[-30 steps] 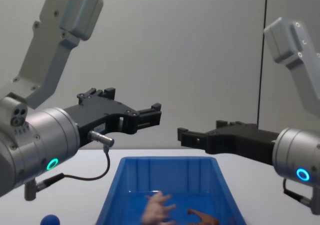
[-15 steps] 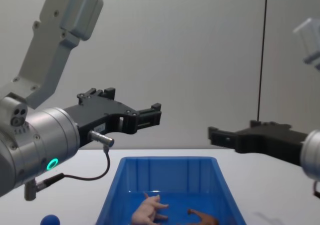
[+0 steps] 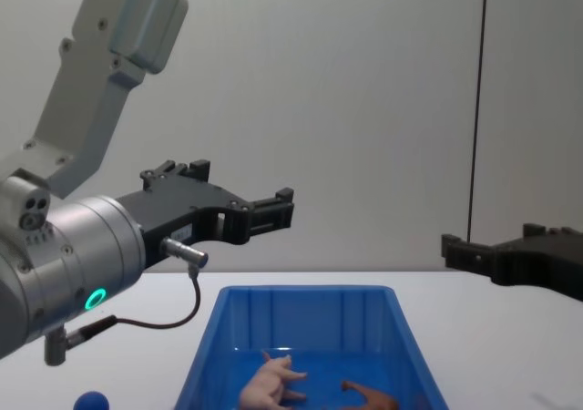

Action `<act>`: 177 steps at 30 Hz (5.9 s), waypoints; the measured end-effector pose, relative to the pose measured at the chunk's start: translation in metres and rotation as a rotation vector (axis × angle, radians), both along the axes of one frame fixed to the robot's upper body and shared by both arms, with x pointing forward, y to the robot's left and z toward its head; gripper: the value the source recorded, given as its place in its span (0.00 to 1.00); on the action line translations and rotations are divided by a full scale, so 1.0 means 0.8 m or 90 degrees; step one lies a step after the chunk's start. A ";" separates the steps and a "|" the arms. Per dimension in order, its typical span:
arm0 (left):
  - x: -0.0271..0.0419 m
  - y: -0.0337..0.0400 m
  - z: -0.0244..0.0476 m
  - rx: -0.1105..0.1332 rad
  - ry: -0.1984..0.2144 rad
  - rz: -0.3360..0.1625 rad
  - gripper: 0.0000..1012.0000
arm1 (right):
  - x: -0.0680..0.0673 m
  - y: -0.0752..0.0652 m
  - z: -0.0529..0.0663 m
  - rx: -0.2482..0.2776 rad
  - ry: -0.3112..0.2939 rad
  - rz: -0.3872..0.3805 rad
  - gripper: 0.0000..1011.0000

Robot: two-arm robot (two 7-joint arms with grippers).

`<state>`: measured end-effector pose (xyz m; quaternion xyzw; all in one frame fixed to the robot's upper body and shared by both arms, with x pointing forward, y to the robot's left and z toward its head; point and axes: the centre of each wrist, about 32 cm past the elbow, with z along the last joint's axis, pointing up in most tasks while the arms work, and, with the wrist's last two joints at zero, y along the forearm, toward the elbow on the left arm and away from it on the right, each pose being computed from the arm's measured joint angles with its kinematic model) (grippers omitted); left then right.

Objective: Pick up the two dolls from the table and place them into the box.

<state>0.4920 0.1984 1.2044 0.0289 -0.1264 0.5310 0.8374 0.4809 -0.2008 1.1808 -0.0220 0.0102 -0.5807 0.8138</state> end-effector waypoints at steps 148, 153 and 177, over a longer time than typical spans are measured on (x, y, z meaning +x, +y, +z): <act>0.0218 0.0342 0.0203 -0.035 0.053 -0.116 0.21 | -0.012 -0.013 -0.001 -0.003 -0.004 -0.038 0.99; 0.0302 0.0227 0.0245 -0.038 0.047 -0.147 0.36 | -0.012 -0.013 -0.001 -0.003 -0.004 -0.038 0.99; 0.0457 0.0006 0.0337 -0.041 0.035 -0.208 0.99 | -0.012 -0.013 -0.001 -0.003 -0.004 -0.038 0.99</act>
